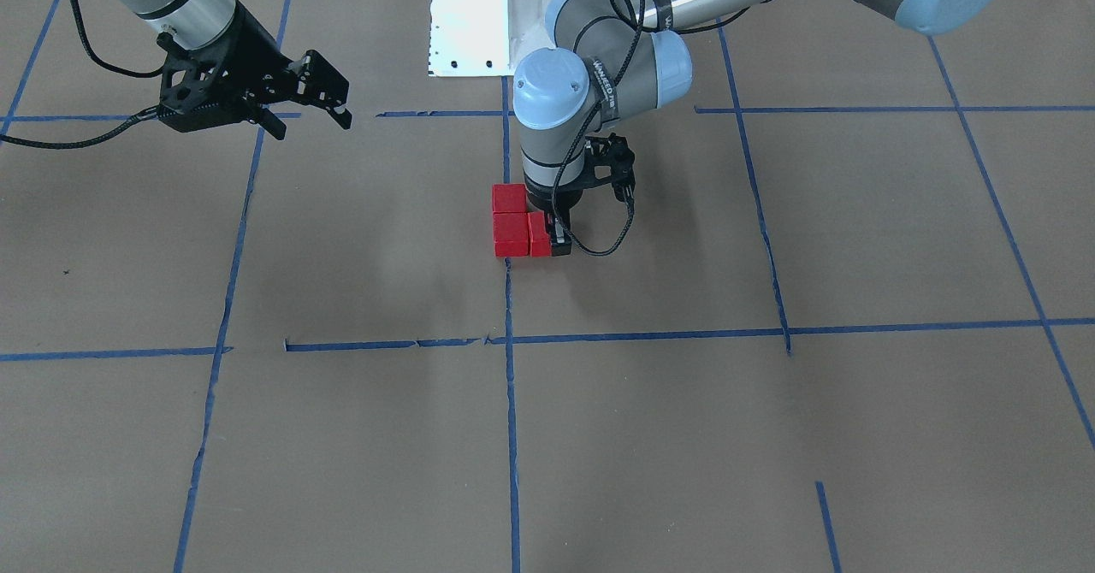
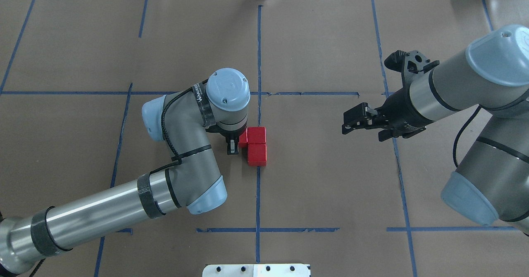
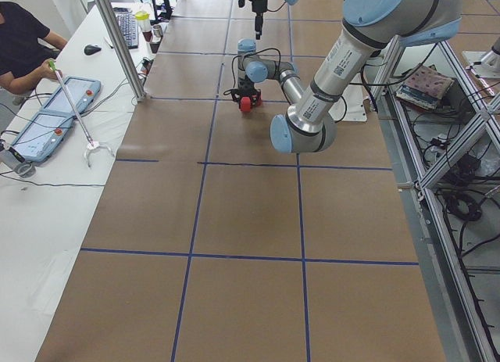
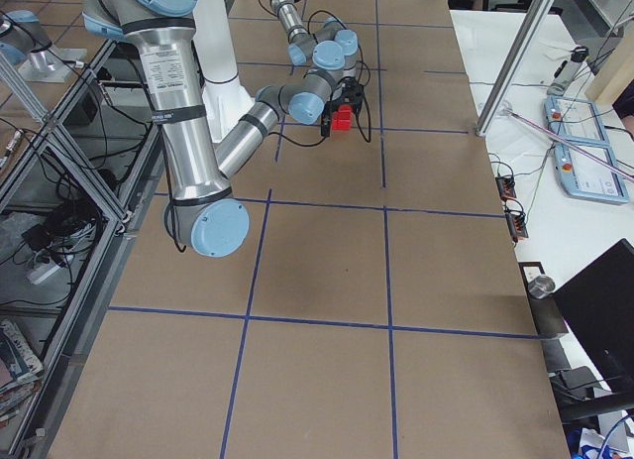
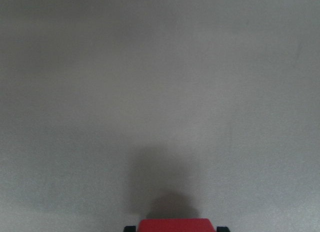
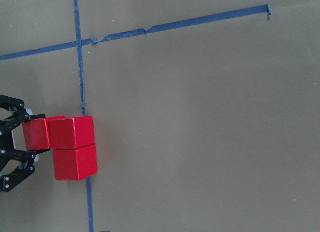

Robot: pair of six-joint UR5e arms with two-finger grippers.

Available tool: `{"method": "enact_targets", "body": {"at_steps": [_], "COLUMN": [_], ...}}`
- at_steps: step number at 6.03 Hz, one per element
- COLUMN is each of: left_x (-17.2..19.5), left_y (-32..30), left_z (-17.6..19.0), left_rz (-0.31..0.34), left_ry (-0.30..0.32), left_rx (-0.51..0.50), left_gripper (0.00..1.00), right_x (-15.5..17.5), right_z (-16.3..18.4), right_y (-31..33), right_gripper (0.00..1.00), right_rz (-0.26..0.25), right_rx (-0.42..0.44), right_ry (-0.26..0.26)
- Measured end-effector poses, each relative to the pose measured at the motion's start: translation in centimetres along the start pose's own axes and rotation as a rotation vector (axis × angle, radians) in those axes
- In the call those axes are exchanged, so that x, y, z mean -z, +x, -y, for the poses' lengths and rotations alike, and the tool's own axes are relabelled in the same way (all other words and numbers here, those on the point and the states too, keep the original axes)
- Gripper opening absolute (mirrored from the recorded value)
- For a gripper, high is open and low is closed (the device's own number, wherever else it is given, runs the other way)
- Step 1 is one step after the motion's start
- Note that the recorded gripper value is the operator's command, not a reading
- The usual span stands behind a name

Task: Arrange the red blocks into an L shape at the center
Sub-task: 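Lower the cube into place and open the left gripper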

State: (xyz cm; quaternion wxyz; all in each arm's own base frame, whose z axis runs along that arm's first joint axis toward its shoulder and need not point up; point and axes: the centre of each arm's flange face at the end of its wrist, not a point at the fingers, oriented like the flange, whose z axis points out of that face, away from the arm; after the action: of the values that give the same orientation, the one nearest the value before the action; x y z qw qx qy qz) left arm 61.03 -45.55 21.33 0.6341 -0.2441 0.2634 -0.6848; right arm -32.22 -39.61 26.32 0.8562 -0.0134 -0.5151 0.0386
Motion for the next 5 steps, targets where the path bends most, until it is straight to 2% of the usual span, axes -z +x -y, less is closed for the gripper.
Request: {"method": "enact_targets", "body": {"at_steps": [1, 2, 5], "left_x": [-0.01, 0.04, 0.11], "left_y": [0.01, 0.01, -0.01], "left_z": [0.00, -0.08, -0.12], "left_rz": [0.000, 0.000, 0.001], "left_ry": [0.000, -0.001, -0.003], "left_rx": [-0.014, -0.022, -0.038], "left_gripper": [0.42, 0.99, 1.00], "right_x": [0.04, 0.06, 0.15], "right_z": [-0.02, -0.04, -0.08], "right_y": [-0.03, -0.04, -0.13], "right_gripper": [1.00, 1.00, 1.00], "right_rz": [0.001, 0.001, 0.004], "right_rx": [0.001, 0.002, 0.003], "right_ry": [0.000, 0.000, 0.000]}}
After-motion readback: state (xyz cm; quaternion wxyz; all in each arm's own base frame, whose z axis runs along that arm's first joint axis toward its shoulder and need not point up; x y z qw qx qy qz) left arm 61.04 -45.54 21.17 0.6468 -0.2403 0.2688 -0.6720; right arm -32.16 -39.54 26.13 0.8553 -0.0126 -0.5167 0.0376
